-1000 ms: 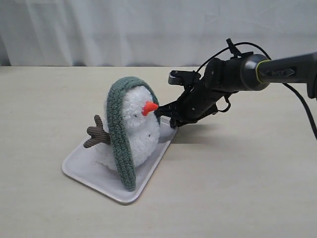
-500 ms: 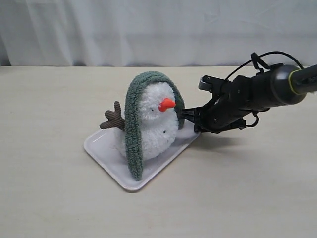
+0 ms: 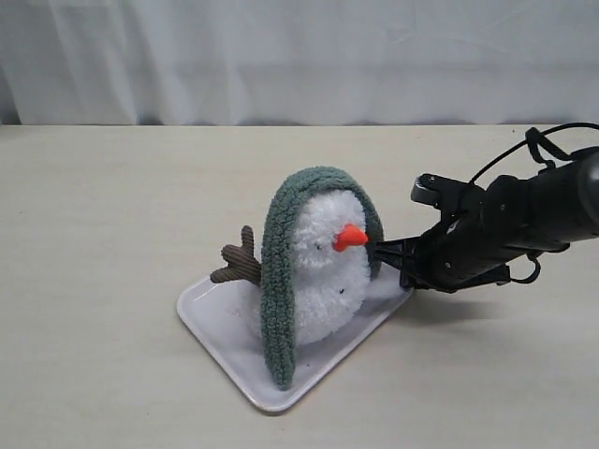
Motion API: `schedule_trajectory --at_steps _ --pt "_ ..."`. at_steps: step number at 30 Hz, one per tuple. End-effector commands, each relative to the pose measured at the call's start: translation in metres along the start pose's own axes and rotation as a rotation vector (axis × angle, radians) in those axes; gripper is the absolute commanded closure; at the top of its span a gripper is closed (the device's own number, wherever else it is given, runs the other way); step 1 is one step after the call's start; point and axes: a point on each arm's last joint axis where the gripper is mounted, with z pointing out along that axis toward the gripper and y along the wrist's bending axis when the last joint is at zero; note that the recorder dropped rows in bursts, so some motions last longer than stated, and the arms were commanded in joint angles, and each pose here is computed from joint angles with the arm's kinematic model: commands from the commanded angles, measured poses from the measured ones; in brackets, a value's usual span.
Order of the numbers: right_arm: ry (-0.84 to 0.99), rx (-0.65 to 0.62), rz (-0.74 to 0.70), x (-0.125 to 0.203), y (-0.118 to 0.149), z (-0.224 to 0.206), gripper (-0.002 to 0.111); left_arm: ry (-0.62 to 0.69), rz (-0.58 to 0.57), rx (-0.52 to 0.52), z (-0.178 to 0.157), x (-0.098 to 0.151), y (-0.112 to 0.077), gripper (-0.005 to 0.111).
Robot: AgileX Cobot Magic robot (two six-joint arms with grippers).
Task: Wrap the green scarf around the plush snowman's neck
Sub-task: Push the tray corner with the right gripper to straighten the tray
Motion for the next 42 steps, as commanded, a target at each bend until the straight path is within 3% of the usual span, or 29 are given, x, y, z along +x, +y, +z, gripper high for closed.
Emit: schedule_trajectory --at_steps 1,7,12,18,27,31,42 --pt "0.213 0.037 -0.069 0.026 -0.009 0.006 0.096 -0.01 -0.002 -0.001 0.0 0.0 0.0 0.107" --pt "0.191 0.029 -0.076 0.023 -0.007 0.0 0.076 -0.01 -0.002 -0.001 0.0 0.0 0.0 0.107" --pt "0.161 0.015 -0.158 0.018 -0.004 -0.009 0.066 -0.01 -0.002 -0.001 0.0 0.0 0.0 0.107" --pt "0.193 0.01 -0.268 -0.001 0.006 -0.028 0.066 -0.01 -0.002 -0.001 0.0 0.0 0.0 0.107" --pt "0.076 0.023 -0.385 -0.037 0.017 -0.037 0.066 -0.01 -0.002 -0.001 0.0 0.0 0.0 0.107" --pt "0.084 0.068 -0.362 -0.049 0.009 -0.034 0.066 -0.01 -0.002 -0.001 0.0 0.0 0.0 0.107" --pt "0.166 0.043 -0.457 -0.042 0.005 -0.003 0.066 -0.01 -0.002 -0.001 0.0 0.0 0.0 0.107"
